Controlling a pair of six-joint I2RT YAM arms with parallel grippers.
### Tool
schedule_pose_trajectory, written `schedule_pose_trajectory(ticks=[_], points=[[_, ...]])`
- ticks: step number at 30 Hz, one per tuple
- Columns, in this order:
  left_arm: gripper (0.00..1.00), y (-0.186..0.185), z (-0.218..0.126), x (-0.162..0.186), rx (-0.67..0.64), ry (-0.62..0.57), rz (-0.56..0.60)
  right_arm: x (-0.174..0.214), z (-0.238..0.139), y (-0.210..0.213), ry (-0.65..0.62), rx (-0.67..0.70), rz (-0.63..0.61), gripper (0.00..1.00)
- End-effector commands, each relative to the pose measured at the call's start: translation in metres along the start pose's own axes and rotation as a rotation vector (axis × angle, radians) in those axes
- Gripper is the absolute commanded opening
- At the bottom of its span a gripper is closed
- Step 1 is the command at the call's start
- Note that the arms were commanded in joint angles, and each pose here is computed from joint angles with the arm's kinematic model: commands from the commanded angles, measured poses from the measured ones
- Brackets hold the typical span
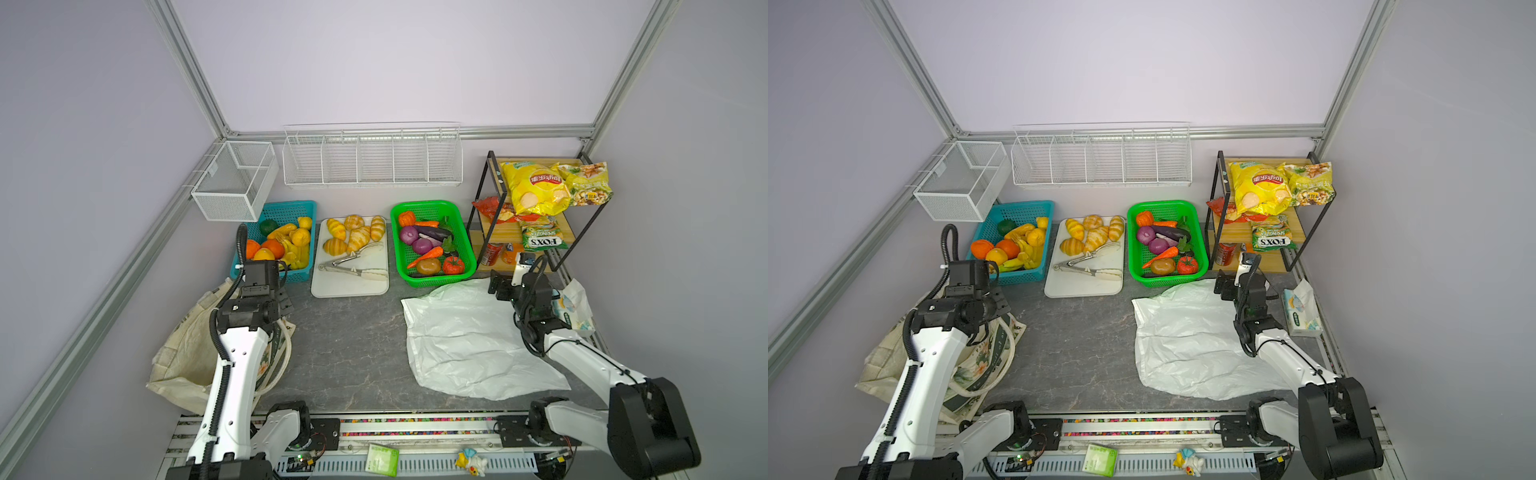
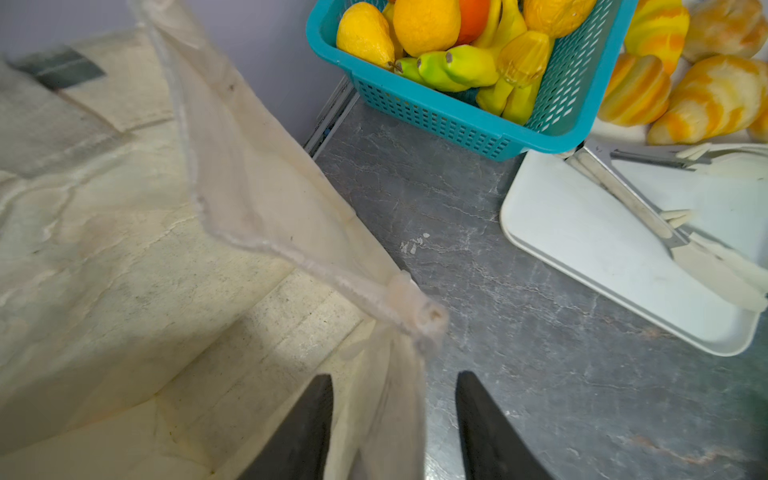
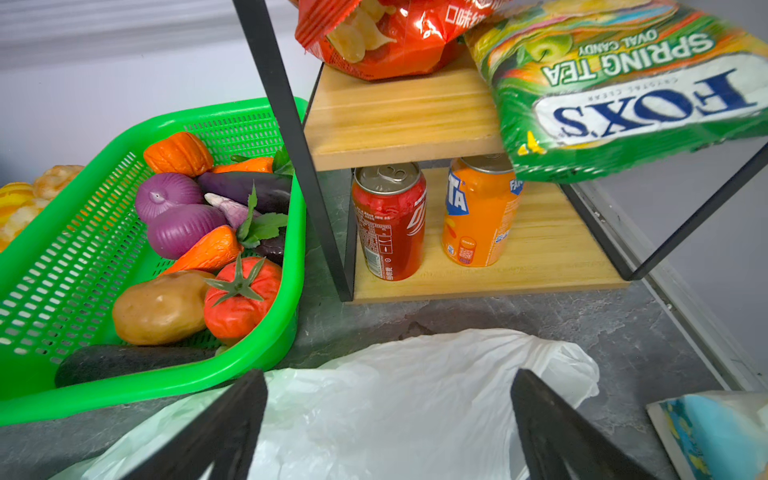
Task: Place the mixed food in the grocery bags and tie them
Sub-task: 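Grasp the handle of the cream canvas tote bag with the left gripper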
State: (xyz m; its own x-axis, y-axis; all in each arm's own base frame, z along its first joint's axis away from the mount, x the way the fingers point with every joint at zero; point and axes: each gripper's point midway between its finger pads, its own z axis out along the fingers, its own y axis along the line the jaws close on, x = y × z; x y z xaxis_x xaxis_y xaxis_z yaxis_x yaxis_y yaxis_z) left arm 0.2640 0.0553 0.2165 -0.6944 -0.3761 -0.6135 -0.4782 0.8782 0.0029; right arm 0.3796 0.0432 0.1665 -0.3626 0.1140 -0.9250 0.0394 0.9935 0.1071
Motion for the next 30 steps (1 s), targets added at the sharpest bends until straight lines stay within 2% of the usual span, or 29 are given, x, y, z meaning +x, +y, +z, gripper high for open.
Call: schedule_pose_trajectory(ticks=[1, 4, 6, 7, 14, 19, 30], points=[[0.29, -0.015, 0.004, -0.002, 0.071, 0.014, 0.037, -0.004, 0.004, 0.008, 0.017, -0.026, 0.026, 0.95], [0.10, -0.037, -0.005, -0.004, 0.186, 0.022, 0.026, -0.003, 0.004, 0.007, 0.029, -0.019, 0.027, 0.95], [0.01, -0.057, -0.021, -0.007, 0.256, -0.008, 0.037, -0.004, 0.004, 0.007, 0.034, -0.020, 0.028, 0.95], [0.00, -0.065, -0.028, -0.009, 0.278, -0.026, 0.049, -0.004, 0.004, 0.008, 0.036, -0.022, 0.029, 0.95], [0.00, -0.137, -0.060, -0.007, 0.485, -0.062, 0.116, -0.005, 0.005, 0.013, 0.066, -0.041, 0.049, 0.94], [0.00, -0.156, -0.066, 0.005, 0.548, -0.043, 0.207, -0.009, 0.001, 0.012, 0.083, -0.034, 0.036, 0.94], [0.00, -0.206, -0.098, 0.041, 0.862, 0.049, 0.354, -0.020, -0.001, 0.022, 0.094, -0.078, 0.056, 0.94]])
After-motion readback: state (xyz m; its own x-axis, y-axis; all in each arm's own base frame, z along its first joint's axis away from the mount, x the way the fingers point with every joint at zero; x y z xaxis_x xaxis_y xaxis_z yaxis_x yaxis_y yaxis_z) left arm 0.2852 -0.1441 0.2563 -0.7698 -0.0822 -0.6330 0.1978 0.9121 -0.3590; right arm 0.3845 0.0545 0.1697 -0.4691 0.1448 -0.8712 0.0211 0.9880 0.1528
